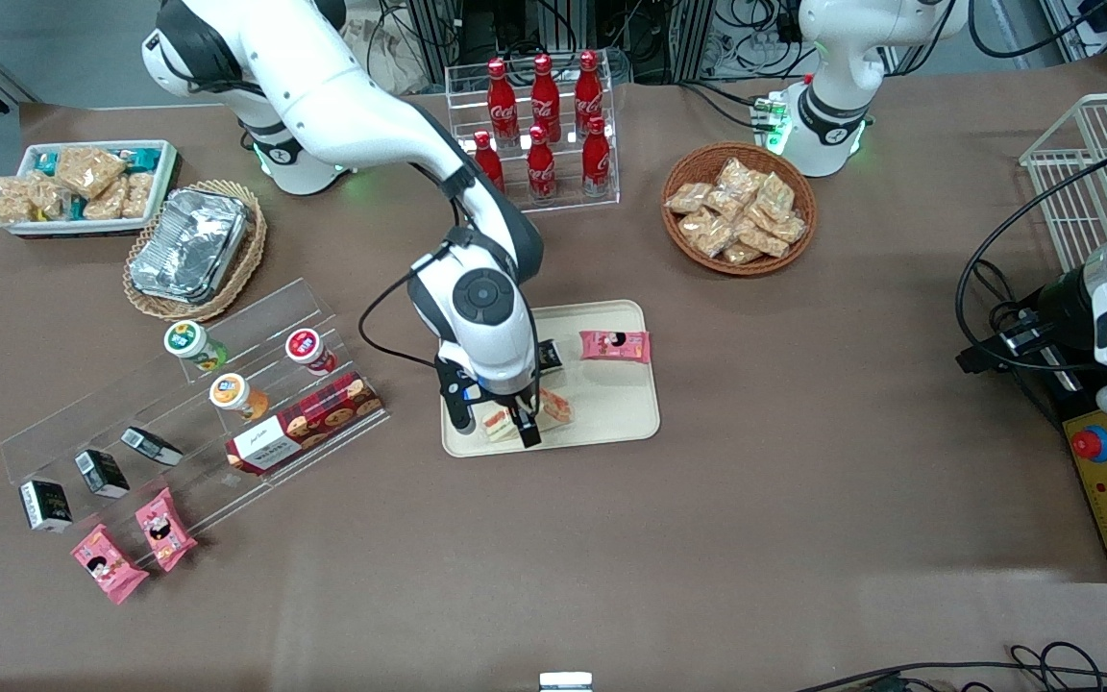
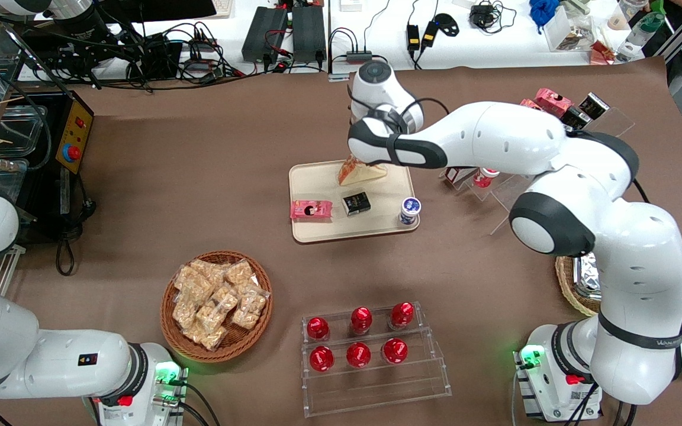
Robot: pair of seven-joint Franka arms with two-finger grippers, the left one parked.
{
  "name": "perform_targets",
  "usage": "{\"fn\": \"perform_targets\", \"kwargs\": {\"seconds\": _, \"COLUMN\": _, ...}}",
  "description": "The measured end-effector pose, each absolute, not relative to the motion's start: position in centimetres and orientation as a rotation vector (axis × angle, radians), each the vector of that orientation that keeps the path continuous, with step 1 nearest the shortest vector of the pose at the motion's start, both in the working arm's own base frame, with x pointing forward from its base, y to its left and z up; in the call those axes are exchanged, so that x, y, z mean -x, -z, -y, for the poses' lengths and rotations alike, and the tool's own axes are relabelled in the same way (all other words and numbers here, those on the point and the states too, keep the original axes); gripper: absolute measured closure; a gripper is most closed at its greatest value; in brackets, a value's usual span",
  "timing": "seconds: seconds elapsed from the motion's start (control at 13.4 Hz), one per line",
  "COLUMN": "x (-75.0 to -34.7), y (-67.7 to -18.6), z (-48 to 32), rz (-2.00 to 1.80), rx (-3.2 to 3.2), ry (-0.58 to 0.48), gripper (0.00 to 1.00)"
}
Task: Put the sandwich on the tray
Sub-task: 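Open the right gripper to release the sandwich on the tray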
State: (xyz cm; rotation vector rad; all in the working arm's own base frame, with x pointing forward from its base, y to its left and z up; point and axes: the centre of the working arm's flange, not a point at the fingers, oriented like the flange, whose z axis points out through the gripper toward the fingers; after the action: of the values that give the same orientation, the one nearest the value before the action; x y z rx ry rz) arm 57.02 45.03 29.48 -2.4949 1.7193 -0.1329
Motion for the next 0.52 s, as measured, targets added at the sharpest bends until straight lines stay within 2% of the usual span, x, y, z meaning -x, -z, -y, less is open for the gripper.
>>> {"fn": "perform_targets", "kwargs": {"seconds": 0.22, "x": -56.6, "y": -38.1, "z": -43.9, "rz": -1.453, "rx": 2.653, "ry": 0.145, "gripper": 0.00}}
{"fn": "perform_targets", "kwargs": {"seconds": 0.52, "x": -56.4, "y": -48.9, "z": -37.9, "rz": -1.071, "rx": 2.848, "ry": 0.129, "gripper": 0.00}}
